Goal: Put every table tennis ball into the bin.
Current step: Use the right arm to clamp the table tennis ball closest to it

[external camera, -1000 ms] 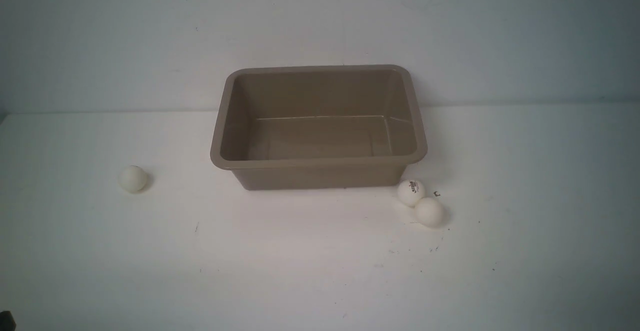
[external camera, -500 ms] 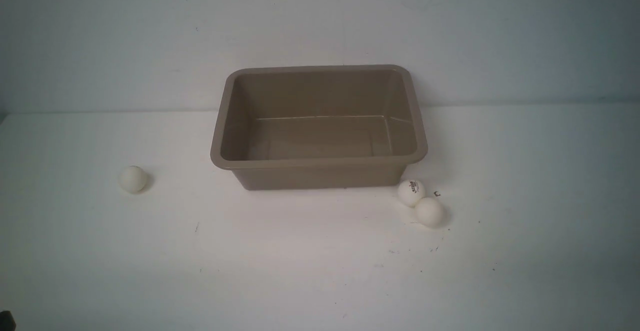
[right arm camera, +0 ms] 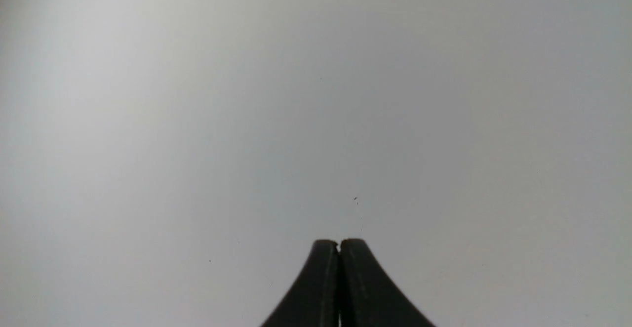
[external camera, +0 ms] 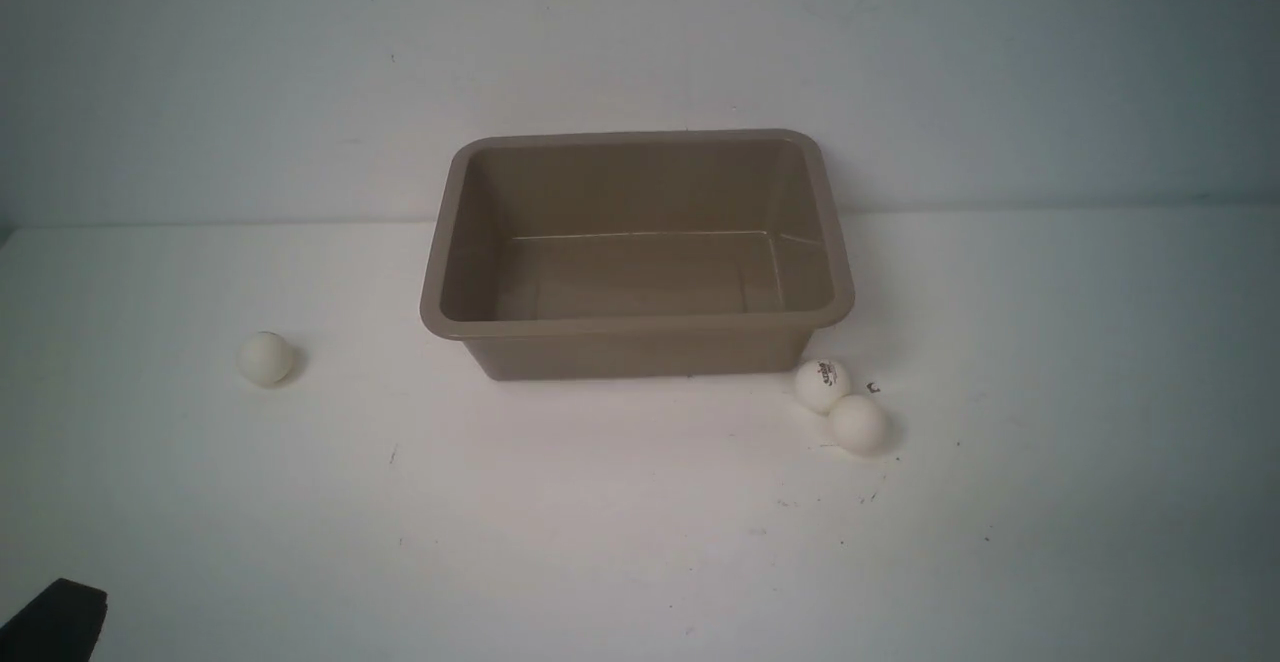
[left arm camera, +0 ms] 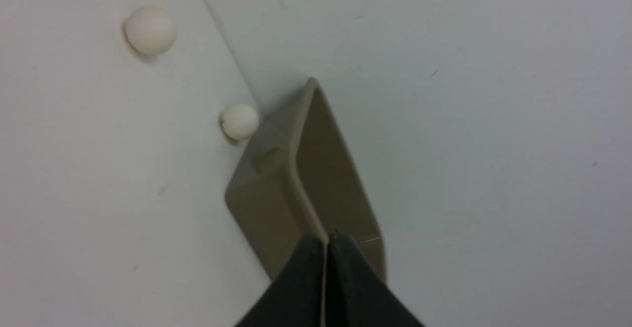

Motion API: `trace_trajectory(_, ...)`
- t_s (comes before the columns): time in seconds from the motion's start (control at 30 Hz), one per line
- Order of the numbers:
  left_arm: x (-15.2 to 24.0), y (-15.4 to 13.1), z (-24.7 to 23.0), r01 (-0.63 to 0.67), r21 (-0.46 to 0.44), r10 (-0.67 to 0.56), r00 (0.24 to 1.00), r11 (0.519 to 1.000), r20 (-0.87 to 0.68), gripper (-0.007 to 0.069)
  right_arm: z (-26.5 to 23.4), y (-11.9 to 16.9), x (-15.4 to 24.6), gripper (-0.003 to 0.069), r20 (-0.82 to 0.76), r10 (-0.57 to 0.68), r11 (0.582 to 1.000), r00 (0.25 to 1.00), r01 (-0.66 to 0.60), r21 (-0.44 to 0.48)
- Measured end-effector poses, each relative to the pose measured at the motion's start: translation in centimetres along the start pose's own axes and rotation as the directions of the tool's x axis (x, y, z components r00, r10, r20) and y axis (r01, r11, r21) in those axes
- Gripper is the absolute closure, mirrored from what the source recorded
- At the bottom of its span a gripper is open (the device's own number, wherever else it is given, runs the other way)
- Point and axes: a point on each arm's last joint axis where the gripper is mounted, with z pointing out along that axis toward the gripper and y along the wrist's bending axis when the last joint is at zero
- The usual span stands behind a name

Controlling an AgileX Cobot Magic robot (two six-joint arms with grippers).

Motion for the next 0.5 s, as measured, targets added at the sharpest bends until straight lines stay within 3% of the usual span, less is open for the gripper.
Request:
trace_trajectory(0.1,-0.09,-0.07,0.0,-0.025,0.008,0.025,1.0,1.0,0.01,0.0629,0.0,-0.1,0.1,0.0675,-0.011,0.045,0.999,0.999,-0.045,0.011)
trace_trajectory(0.27,-0.55,-0.31,-0.02,-0.024,0.033,0.022,0.998,0.999,0.061,0.0629,0.0,-0.12,0.27,0.0675,-0.025,0.265,0.964,0.964,-0.264,0.021)
trace_trajectory(0.5,-0.61,-0.44,-0.03,0.034,0.05,-0.038,0.997,0.998,0.065,0.0629,-0.02,0.06,0.53,0.0675,-0.057,0.355,0.935,0.933,-0.355,0.014)
